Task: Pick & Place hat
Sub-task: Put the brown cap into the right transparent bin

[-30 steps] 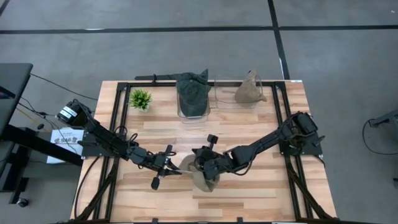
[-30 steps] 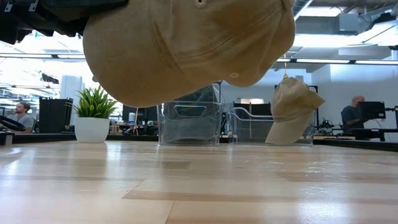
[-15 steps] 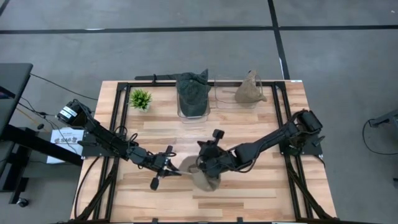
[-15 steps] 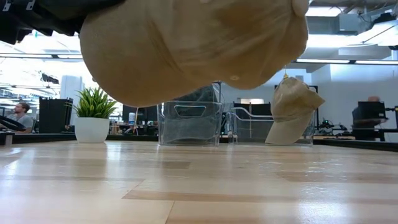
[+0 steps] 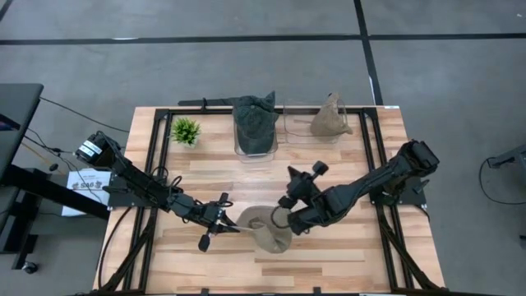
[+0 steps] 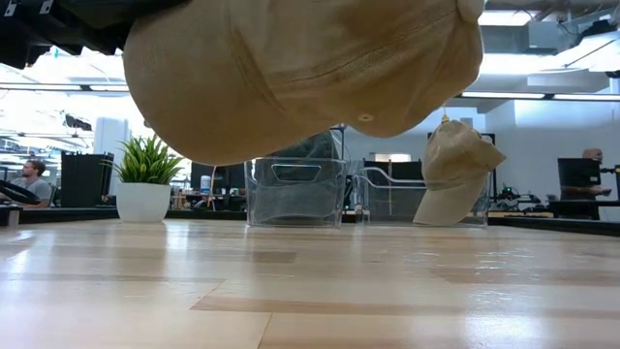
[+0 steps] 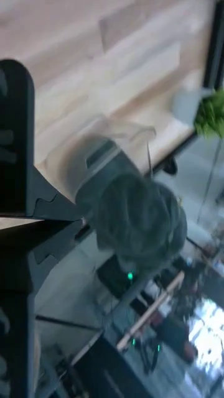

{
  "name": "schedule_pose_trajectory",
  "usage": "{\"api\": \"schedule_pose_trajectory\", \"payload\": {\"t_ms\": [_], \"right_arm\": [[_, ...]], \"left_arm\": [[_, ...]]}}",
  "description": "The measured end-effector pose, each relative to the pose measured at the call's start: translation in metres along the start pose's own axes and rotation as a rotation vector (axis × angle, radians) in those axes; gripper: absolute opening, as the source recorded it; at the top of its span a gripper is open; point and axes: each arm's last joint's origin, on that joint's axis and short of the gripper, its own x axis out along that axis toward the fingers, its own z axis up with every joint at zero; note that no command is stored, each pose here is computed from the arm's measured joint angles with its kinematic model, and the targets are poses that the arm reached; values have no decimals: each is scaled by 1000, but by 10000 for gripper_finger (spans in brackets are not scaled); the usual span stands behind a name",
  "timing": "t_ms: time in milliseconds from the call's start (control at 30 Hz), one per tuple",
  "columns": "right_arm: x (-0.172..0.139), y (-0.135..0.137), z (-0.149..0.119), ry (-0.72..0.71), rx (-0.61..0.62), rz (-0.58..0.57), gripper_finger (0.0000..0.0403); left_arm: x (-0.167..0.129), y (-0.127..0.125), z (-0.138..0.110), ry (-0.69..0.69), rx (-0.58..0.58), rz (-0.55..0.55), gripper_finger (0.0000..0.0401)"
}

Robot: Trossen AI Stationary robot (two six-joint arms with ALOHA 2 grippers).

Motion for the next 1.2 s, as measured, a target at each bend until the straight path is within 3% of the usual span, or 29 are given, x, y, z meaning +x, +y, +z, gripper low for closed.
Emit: {"api": "schedule_pose_trajectory", "payload": {"t_ms": [200,700,933,1200], "right_arm": [[-17,-10,-14,-40,53,-65,1],[-49,2,-45,-90,1,19,1],[-74,6,-51,-141,-128,81,1],[-99,12,-57,-196,-102,165,1]], "left_arm": [[0,0,0,-4,-1,0,22],[-1,-1,12,-122,-151,-26,22],[-3,-10,21,-185,-196,-244,22],[-11,-27,31,-296,-191,-388,22]]}}
